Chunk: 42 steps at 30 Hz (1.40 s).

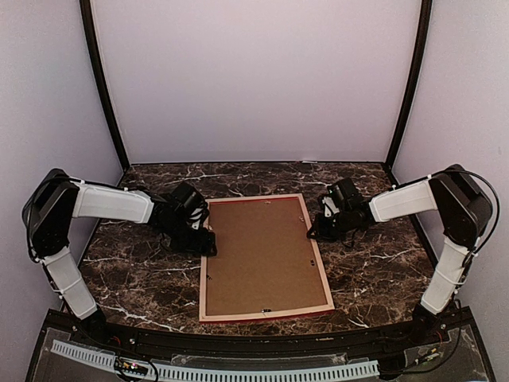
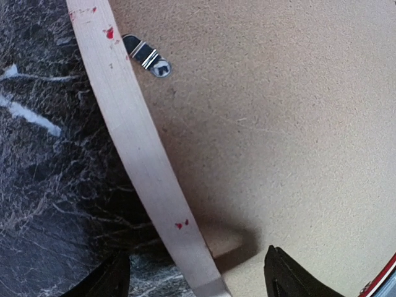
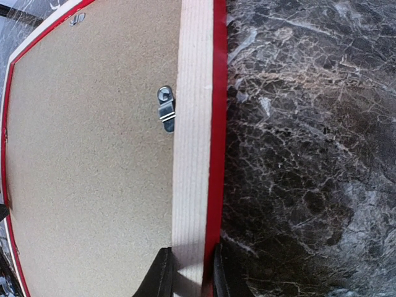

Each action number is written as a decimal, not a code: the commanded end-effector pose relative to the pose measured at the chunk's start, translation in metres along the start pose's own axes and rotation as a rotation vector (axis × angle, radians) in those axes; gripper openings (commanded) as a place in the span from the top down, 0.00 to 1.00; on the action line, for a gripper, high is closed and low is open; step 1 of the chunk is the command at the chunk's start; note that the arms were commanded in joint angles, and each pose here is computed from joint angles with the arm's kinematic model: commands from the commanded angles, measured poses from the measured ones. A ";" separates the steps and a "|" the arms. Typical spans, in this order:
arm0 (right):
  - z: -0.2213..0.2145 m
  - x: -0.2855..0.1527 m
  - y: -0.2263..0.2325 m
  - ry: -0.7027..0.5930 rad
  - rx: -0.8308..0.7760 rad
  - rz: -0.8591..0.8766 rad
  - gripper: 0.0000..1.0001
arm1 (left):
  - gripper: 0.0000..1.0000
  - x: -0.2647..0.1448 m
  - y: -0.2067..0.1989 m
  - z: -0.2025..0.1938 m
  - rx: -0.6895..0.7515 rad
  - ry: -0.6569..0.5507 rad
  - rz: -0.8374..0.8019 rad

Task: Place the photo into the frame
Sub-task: Press the fastener onto the backboard.

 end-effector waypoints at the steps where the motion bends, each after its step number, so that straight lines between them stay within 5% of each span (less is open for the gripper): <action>1: -0.024 0.005 -0.020 0.096 0.041 -0.053 1.00 | 0.28 0.009 0.006 -0.004 0.000 0.026 0.022; 7: -0.025 0.002 -0.020 0.094 0.041 -0.054 0.97 | 0.49 0.010 0.010 -0.005 -0.004 0.015 0.042; 16: -0.018 -0.026 -0.007 0.049 0.007 -0.035 0.58 | 0.63 0.009 0.018 -0.003 -0.064 -0.031 0.085; 22: -0.037 -0.039 -0.002 0.070 -0.045 -0.068 0.45 | 0.67 0.008 0.020 -0.001 -0.108 -0.063 0.098; 42: -0.085 -0.036 0.000 0.143 -0.172 -0.227 0.47 | 0.71 0.015 0.022 -0.001 -0.099 -0.042 0.108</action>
Point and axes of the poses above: each gripper's point midway between its finger pads, its own x axis out along the fingers, its own y axis along the line the jaws close on, z = x × y, the point moved 2 cm from there along -x, back along the fingers, and after that the axes turned 6 degrees about x, right-handed, at the moved point
